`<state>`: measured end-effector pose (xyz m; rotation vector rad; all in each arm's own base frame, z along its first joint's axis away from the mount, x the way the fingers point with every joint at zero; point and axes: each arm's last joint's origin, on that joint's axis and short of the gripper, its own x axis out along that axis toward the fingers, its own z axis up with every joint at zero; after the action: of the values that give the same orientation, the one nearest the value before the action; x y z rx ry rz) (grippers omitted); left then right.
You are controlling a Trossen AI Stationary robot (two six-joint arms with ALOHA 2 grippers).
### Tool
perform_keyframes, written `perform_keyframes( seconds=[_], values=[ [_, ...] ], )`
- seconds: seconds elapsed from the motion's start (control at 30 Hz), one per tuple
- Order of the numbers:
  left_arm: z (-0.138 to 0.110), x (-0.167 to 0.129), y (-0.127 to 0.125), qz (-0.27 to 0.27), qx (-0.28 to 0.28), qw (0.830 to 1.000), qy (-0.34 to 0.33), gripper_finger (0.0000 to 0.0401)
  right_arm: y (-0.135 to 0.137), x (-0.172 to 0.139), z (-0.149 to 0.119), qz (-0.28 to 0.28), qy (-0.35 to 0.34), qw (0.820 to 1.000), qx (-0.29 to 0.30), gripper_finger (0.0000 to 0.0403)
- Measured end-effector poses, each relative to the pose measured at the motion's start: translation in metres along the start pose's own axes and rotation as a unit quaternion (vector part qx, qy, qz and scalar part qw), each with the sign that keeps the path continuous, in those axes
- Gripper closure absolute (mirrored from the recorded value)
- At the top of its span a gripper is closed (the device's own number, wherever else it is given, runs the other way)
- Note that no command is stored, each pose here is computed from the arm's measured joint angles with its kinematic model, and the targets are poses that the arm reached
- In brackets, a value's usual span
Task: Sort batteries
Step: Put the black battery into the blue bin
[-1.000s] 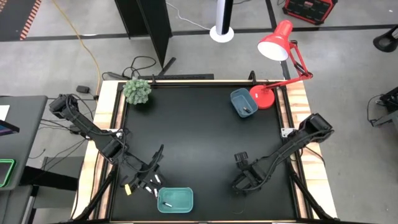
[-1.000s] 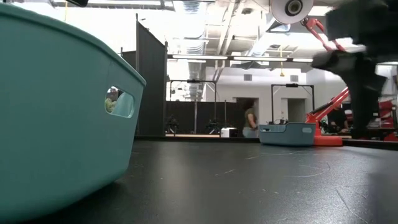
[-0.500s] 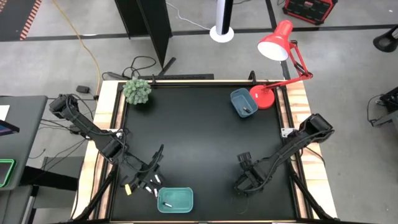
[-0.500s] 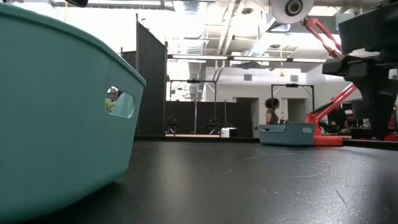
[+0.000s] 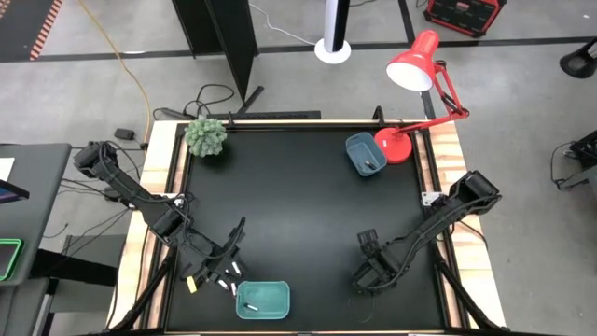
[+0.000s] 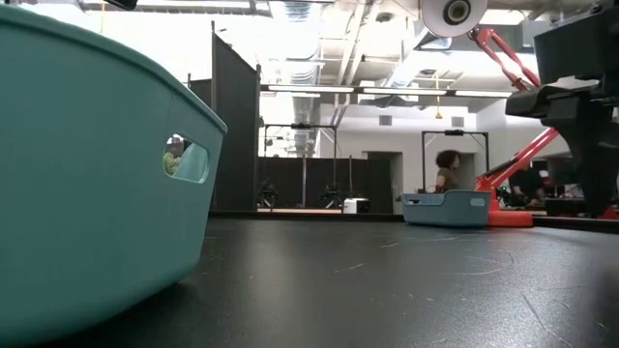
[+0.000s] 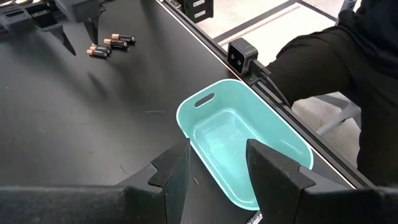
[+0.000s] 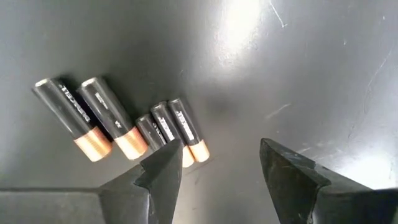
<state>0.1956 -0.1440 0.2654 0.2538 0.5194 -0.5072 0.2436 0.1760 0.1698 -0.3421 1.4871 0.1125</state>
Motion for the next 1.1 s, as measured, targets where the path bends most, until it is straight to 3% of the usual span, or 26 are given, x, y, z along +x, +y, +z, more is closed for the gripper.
perform_keyframes(
  seconds=[0.4,0.6,0.77,1.1],
  values=[
    [0.000,0.000,0.000,0.000,0.002,1.000,0.002,0.0249,-0.001,0.000,0.003,-0.007,-0.014,1.000,0.012,0.0172],
    [-0.003,0.000,0.000,0.000,0.002,1.000,0.016,0.0249,-0.009,0.001,0.016,-0.018,-0.067,0.997,0.022,0.0172],
    [-0.004,0.000,0.000,0.004,-0.009,1.000,0.022,0.0249,-0.016,0.002,0.004,-0.041,-0.001,0.999,0.014,0.0172],
    [-0.006,0.000,0.000,0.004,-0.020,0.999,0.030,0.0249,-0.008,0.000,-0.002,-0.041,0.014,0.999,0.017,0.0172]
  ],
)
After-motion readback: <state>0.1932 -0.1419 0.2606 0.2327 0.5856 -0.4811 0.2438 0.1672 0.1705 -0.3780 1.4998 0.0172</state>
